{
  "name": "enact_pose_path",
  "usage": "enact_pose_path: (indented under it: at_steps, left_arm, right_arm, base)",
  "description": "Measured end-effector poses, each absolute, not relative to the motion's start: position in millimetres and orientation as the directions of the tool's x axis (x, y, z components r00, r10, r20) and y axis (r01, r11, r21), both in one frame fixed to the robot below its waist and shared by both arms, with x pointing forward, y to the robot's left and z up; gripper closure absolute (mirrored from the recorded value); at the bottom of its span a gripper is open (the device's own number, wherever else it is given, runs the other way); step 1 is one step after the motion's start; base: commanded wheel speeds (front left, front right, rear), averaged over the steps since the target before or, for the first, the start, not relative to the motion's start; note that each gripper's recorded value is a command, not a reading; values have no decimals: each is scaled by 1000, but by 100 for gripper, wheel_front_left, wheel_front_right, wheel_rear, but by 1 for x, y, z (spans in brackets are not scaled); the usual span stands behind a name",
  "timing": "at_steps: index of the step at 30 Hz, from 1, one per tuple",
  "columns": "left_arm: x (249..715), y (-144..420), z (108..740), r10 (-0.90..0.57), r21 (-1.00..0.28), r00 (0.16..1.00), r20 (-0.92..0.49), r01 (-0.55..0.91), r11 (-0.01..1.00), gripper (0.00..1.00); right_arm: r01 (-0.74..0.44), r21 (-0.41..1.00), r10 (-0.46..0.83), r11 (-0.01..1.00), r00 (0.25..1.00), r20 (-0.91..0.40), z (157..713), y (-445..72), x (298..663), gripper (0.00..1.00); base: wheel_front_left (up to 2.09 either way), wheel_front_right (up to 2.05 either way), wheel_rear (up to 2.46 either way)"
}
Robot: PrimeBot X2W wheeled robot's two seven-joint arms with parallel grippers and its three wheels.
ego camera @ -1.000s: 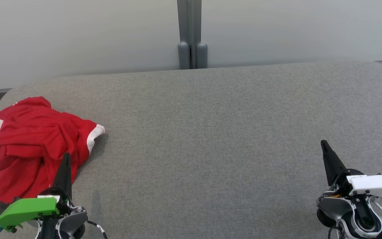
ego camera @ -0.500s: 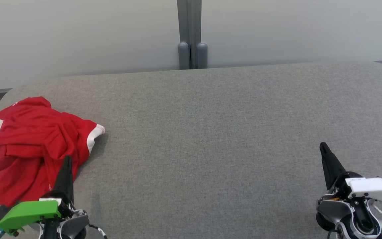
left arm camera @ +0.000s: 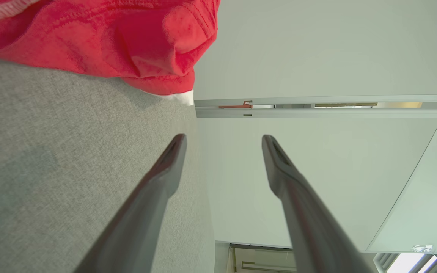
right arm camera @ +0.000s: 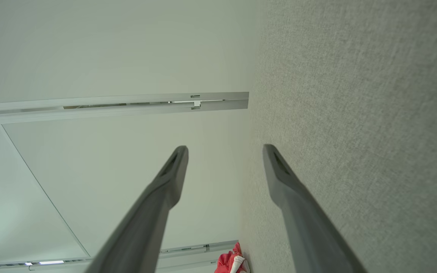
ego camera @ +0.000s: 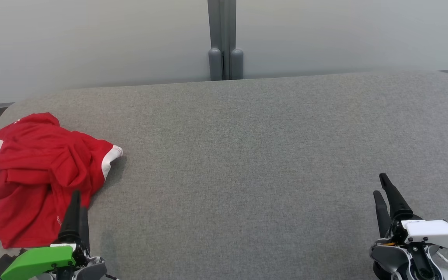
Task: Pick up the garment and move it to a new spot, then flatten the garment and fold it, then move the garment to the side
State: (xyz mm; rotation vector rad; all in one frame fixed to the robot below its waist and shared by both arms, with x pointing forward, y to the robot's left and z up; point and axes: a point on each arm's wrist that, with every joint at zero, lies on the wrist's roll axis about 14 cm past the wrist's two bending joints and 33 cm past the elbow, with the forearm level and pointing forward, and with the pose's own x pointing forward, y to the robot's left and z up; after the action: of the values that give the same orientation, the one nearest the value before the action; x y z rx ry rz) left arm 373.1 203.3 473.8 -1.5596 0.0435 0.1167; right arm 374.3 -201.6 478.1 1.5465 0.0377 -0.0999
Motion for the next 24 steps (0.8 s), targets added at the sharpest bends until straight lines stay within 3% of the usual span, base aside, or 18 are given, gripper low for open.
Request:
enact_pose_path:
  at_steps: [8,18,24]
  left_arm:
    - [374,217,478,104,-994,991,-88,-94,61,0]
    - [380,224,504,133,-975,991,-6,-35,220,0]
    - [384,214,527,107,-936,992,69,28,350,0]
  right_arm:
    - [74,990,-81,124,995,-64,486,-211,378,0]
    - [-13,892,-85,452,995,58,526,-214,388,0]
    - [-58,800,-56,597,992,114,544,-205,391,0]
  base:
    - [0,0,0]
    - [0,0,0]
    - [0,0,0]
